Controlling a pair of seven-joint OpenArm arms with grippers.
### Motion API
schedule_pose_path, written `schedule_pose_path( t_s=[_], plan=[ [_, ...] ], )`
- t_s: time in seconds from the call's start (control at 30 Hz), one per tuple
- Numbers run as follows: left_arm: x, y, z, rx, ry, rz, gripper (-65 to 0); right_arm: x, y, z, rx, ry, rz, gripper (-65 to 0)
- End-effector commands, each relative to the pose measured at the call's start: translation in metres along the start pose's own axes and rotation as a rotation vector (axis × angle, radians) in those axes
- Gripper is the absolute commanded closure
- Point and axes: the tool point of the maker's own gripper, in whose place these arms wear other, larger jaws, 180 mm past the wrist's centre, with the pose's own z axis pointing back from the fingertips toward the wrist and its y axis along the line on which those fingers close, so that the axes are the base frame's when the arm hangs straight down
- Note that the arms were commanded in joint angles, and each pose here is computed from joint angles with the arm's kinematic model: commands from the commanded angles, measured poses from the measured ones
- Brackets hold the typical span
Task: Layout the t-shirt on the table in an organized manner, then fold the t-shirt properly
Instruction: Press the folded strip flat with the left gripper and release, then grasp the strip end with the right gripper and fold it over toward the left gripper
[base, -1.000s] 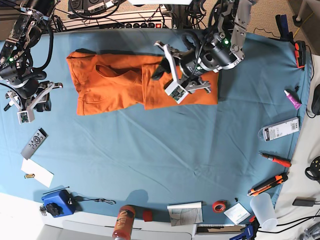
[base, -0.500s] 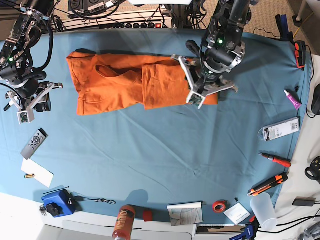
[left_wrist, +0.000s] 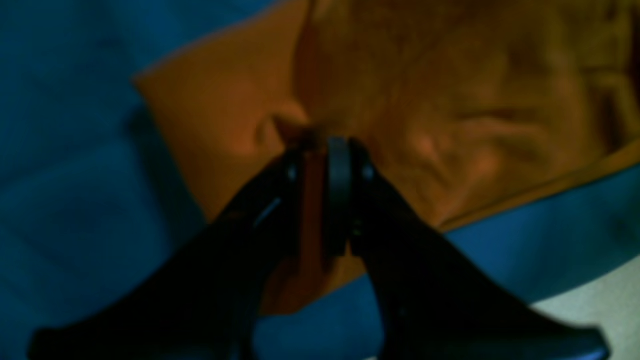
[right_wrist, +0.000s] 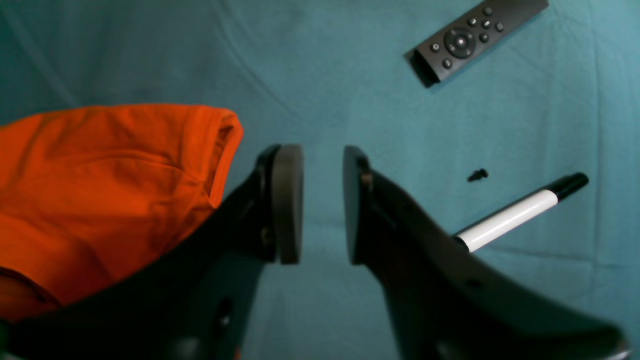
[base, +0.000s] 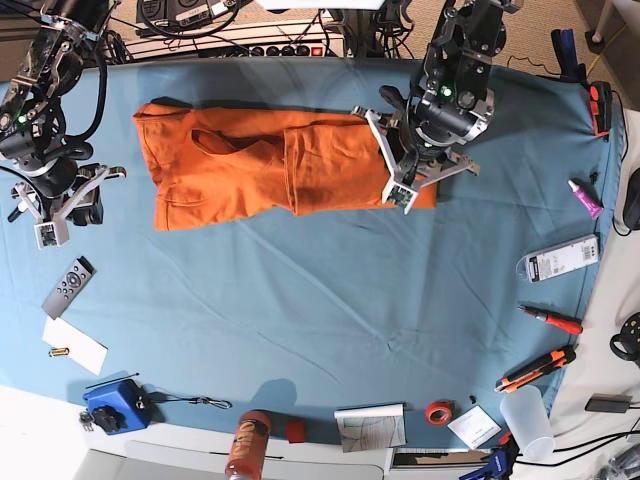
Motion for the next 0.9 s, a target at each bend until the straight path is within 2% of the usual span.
schedule_pose_path(
  t_s=[0.0, 0.1, 0.2, 0.3, 0.37, 0.43, 0.6, 0.73, 0.87],
  plan=[
    [0.015, 0.001, 0.007, 0.004, -0.056, 0.001, -7.3, 0.013, -0.007, 0.005, -0.019, -0.039, 0.026, -22.7],
    [0.021, 0.001, 0.012, 0.007, -0.079, -0.001, -7.3, 0.009, -0.01, 0.005, -0.038, -0.024, 0.049, -34.2],
    [0.021, 0.001, 0.012, 0.007, -0.078, -0.001, -7.3, 0.005, -0.007, 0.005, -0.021, -0.005, 0.014, -34.8],
    [0.021, 0.001, 0.012, 0.005, -0.078, -0.001, -7.3, 0.014, 0.008, 0.005, 0.061, -0.052, -0.043, -34.7],
    [0.021, 0.001, 0.012, 0.005, -0.078, -0.002, -7.3, 0.02, 0.007, 0.005, 0.06, -0.084, -0.041, -34.7],
    [0.021, 0.001, 0.012, 0.005, -0.078, -0.002, -7.3, 0.015, 0.009, 0.001, 0.085, -0.077, -0.049, -34.7],
    [0.021, 0.001, 0.012, 0.005, -0.078, -0.002, -7.3, -0.018, 0.029, -0.017, 0.277, -0.004, -0.173, -34.7],
    [0.021, 0.001, 0.012, 0.005, -0.078, -0.002, -7.3, -0.049, 0.043, -0.025, 0.404, 0.082, -0.265, -34.7],
    [0.021, 0.001, 0.012, 0.005, -0.078, -0.002, -7.3, -0.074, 0.055, -0.031, 0.511, 0.13, -0.373, -34.7]
  ],
)
